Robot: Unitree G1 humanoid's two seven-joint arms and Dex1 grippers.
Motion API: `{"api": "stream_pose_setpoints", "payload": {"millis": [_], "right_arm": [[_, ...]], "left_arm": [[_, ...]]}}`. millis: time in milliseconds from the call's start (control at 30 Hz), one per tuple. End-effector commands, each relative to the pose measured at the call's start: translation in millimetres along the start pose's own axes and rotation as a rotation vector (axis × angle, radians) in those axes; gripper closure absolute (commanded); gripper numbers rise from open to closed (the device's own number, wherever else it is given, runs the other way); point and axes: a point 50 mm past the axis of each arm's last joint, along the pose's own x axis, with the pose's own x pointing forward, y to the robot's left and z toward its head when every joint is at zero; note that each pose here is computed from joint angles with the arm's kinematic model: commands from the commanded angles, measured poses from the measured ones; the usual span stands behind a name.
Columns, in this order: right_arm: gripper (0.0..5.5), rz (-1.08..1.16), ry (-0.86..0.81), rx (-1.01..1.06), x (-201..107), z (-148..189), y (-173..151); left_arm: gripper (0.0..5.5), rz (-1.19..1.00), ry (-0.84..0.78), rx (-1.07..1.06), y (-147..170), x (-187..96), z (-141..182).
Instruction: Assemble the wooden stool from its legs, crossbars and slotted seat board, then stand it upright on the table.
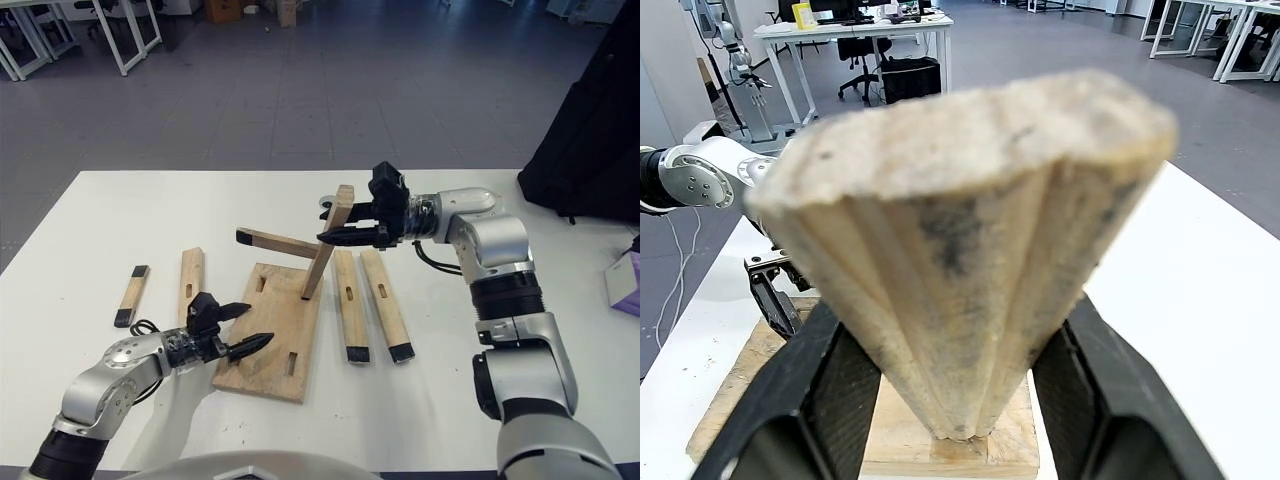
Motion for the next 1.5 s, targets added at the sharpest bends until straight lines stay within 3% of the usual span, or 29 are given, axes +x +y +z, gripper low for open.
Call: {"api": "stream_pose_setpoints", "payload": {"millis": [33, 200, 433, 533, 667, 833, 933, 1033, 1167, 1233, 1500], "right_arm": [[3.49, -0.022, 0.062, 0.092, 7, -31, 7], [3.49, -0.081, 0.047, 0.129, 9, -38, 9], [1.91, -0.184, -0.046, 0.175, 1, -33, 8], [1.56, -0.235, -0.114, 0.154, -9, -30, 11], [1.56, -0.135, -0.463, 0.032, -22, 35, 29], [1.56, -0.181, -0.675, -0.121, -39, 94, 37], [1.56, -0.166, -0.731, -0.15, -40, 108, 42], [1.56, -0.122, -0.569, -0.095, -8, 74, 43], [1.56, -0.142, -0.213, 0.102, 43, -19, 37], [1.56, -0.196, -0.115, 0.129, 53, -43, 31], [1.56, -0.176, -0.251, 0.138, 54, -22, 26]], "left_arm": [[0.53, 0.033, 0.155, -0.054, 0, -3, -28], [0.53, 0.032, 0.181, -0.058, -1, -4, -34], [0.53, 0.038, 0.194, -0.065, -2, -3, -42], [0.53, 0.038, 0.199, -0.066, -1, -3, -44], [0.53, 0.041, 0.215, -0.092, -3, -3, -50], [0.53, 0.044, 0.221, -0.107, -3, -4, -55], [0.53, 0.045, 0.226, -0.104, -1, -5, -56], [0.53, 0.048, 0.225, -0.101, 2, -6, -56], [0.53, 0.038, 0.232, -0.086, 5, -4, -54], [0.53, 0.037, 0.234, -0.079, 7, -3, -53], [0.53, 0.046, 0.234, -0.078, 7, -3, -54]]}}
